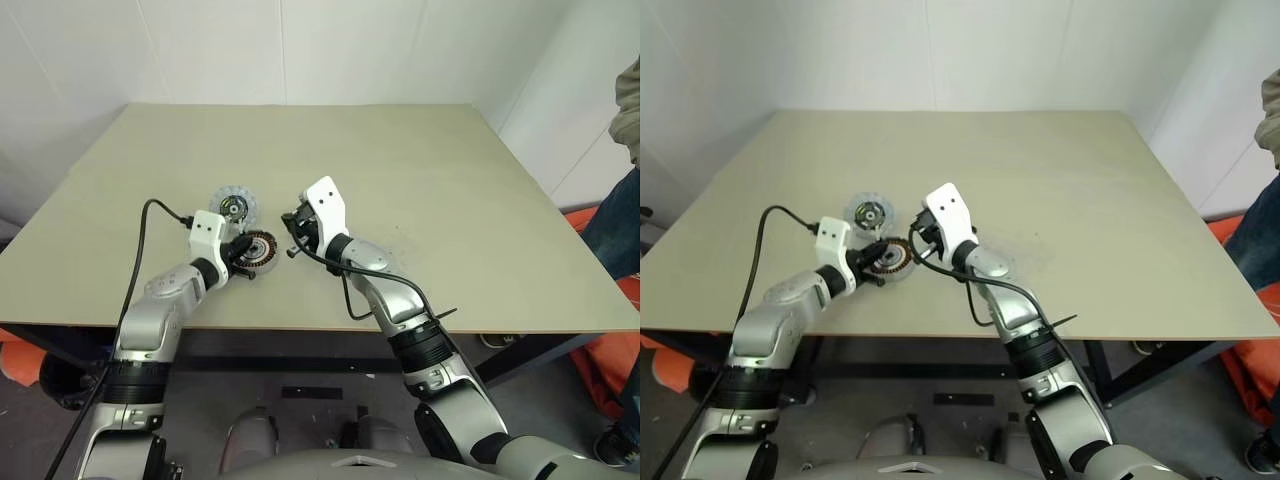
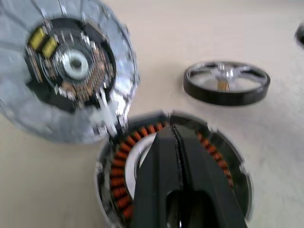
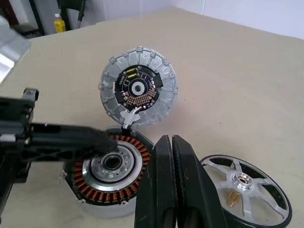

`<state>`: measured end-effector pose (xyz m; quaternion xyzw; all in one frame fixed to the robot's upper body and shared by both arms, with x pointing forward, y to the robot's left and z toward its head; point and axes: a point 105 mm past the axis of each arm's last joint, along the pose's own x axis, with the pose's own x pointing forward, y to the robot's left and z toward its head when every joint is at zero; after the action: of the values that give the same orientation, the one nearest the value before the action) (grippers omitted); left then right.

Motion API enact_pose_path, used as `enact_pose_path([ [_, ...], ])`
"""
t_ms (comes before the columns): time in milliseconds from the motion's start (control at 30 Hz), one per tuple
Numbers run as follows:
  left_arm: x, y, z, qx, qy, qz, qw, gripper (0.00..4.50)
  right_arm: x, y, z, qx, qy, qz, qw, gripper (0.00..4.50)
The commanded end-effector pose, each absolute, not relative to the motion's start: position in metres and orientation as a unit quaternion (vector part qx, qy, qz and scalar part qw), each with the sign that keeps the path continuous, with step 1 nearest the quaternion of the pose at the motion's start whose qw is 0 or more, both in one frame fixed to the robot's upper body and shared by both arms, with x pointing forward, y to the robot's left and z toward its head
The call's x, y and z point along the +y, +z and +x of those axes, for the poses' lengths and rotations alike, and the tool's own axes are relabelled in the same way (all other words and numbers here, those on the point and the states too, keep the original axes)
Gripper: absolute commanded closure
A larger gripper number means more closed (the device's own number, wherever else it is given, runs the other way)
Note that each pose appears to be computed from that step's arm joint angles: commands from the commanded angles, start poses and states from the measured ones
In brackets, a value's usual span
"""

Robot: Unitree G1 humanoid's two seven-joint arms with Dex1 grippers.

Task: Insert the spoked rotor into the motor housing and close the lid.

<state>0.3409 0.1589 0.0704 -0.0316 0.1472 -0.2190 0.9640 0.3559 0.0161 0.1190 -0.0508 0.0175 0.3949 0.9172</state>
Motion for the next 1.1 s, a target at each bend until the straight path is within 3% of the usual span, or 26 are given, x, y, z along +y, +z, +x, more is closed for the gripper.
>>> enact_pose_path([
  [33,0.157,0.099,0.346,0.089,-0.218,-0.029,0.971,4.47,0.02,0.135,0.356,-0.01,0.402,-0.041,0.915,4.5],
  [233,0.188,0.142,0.35,-0.059,-0.082,-0.009,0.995,4.47,0.001,0.139,0.369,0.01,0.369,0.008,0.929,4.5],
  [367,0.202,0.136,0.329,-0.085,-0.004,-0.009,0.996,4.47,-0.013,0.139,0.365,0.025,0.382,0.02,0.923,4.5],
  [500,0.204,0.113,0.309,-0.063,0.033,-0.019,0.997,4.5,-0.024,0.125,0.35,0.059,0.406,0.012,0.912,3.59],
  [833,0.212,0.099,0.301,-0.044,0.065,-0.03,0.996,4.5,-0.037,0.123,0.357,0.1,0.373,0.051,0.921,0.13],
  [1100,0.204,0.097,0.309,-0.035,0.043,-0.031,0.998,4.5,-0.033,0.118,0.381,0.209,0.277,0.258,0.902,0.04],
])
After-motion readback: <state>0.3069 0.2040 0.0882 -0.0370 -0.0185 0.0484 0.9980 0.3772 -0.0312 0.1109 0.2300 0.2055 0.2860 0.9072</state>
